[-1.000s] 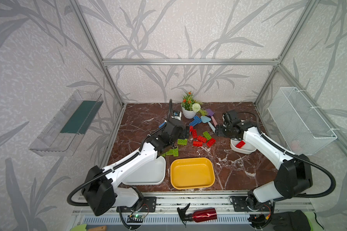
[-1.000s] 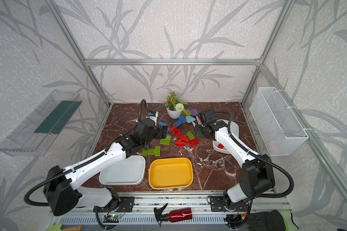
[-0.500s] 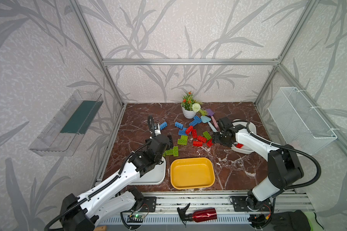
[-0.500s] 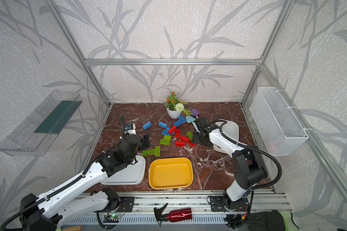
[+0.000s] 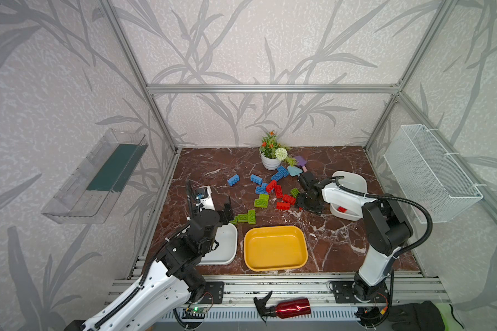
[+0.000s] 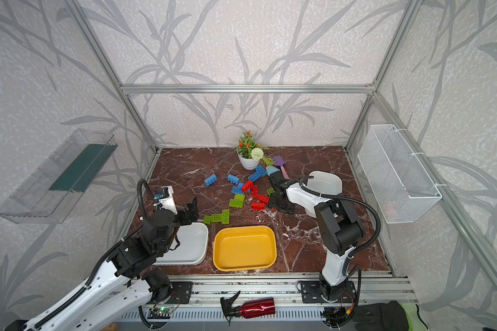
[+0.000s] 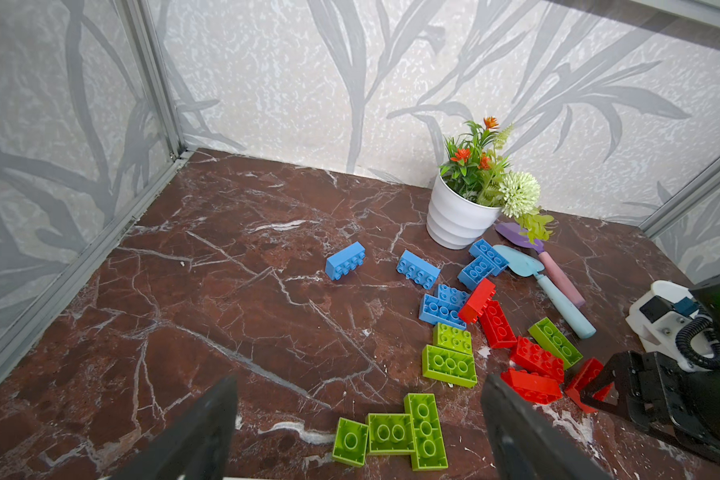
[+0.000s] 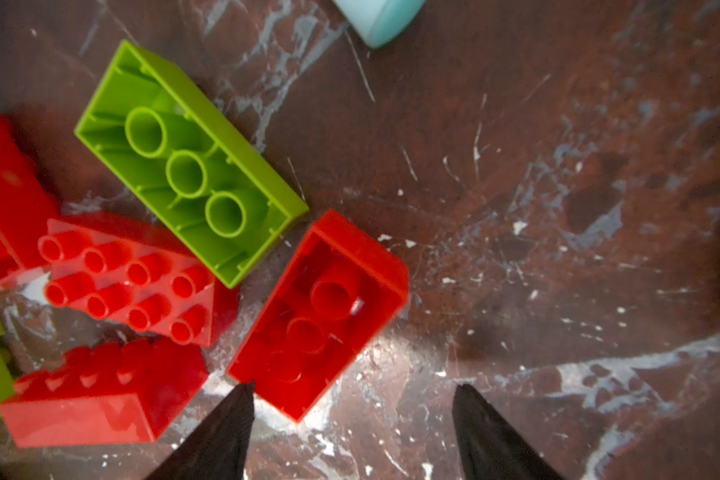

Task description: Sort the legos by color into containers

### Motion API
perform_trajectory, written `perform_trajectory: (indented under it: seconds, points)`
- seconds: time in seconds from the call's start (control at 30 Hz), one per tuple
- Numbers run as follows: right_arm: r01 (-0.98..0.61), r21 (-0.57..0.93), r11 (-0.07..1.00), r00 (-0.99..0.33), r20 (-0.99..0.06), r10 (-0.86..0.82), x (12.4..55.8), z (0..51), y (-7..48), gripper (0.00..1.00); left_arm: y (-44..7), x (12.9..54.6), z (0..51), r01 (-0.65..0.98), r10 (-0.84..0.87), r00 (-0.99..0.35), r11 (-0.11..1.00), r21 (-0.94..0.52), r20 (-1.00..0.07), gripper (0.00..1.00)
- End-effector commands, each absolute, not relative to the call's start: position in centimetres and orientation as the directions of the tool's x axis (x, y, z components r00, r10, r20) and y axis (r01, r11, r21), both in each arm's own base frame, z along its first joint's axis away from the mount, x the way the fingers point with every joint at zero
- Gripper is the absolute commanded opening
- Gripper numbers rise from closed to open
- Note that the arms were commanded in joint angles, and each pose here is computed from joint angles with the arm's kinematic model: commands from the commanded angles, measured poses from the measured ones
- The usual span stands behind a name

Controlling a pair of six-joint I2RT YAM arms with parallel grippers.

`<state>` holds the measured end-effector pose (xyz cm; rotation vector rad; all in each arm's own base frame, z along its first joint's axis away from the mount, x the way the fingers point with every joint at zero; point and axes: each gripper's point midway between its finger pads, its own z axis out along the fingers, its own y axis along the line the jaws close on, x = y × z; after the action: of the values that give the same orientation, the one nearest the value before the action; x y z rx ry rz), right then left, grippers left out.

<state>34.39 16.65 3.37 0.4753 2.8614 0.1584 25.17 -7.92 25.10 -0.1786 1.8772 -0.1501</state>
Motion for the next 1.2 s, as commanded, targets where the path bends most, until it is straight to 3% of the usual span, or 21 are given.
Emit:
perform_trajectory:
  seconds: [0.0, 0.2, 0.27, 0.33, 0.47, 0.57, 0.87, 1.0, 1.17]
  points:
    - [0.336, 0.113, 0.935, -0.917, -0.189, 0.352, 34.7, 2.6, 16.8, 0.74, -6.5, 25.0, 24.9, -0.097, -0.153, -0.297, 0.987, -0.13, -0.942, 0.9]
    - [0.325, 0.092, 0.941, -0.924, -0.182, 0.337, 36.1, 2.6, 17.3, 0.72, -5.7, 24.5, 25.3, -0.104, -0.134, -0.283, 0.989, -0.108, -0.95, 0.9]
    - [0.322, 0.083, 0.943, -0.926, -0.182, 0.332, 36.5, 2.6, 17.4, 0.66, -5.5, 24.3, 25.5, -0.106, -0.135, -0.273, 0.988, -0.109, -0.953, 0.9]
    - [0.312, 0.077, 0.947, -0.93, -0.179, 0.321, 36.6, 2.6, 17.5, 0.56, -5.2, 24.2, 25.5, -0.11, -0.131, -0.269, 0.988, -0.105, -0.954, 0.9]
    - [0.291, 0.056, 0.955, -0.941, -0.164, 0.296, 36.3, 2.8, 17.3, 0.26, -4.9, 24.0, 25.4, -0.115, -0.121, -0.269, 0.989, -0.093, -0.956, 0.9]
    - [0.281, 0.041, 0.959, -0.946, -0.157, 0.284, 35.6, 3.6, 16.8, 0.15, -4.8, 23.8, 25.3, -0.111, -0.118, -0.276, 0.99, -0.091, -0.954, 0.9]
    - [0.276, 0.046, 0.96, -0.931, -0.238, 0.278, 34.7, 9.5, 13.1, 0.14, -6.9, 24.7, 25.7, -0.044, -0.154, -0.287, 0.988, -0.148, -0.945, 0.91]
    - [0.277, 0.016, 0.961, -0.902, -0.34, 0.266, 35.7, 13.2, 9.1, 0.15, -10.7, 26.5, 25.9, 0.072, -0.106, -0.35, 0.988, -0.14, -0.931, 0.91]
    - [0.387, 0.059, 0.92, -0.854, -0.352, 0.382, 36.0, 13.5, 3.0, 0.15, -16.4, 29.3, 26.1, 0.214, -0.085, -0.407, 0.959, -0.186, -0.91, 0.9]
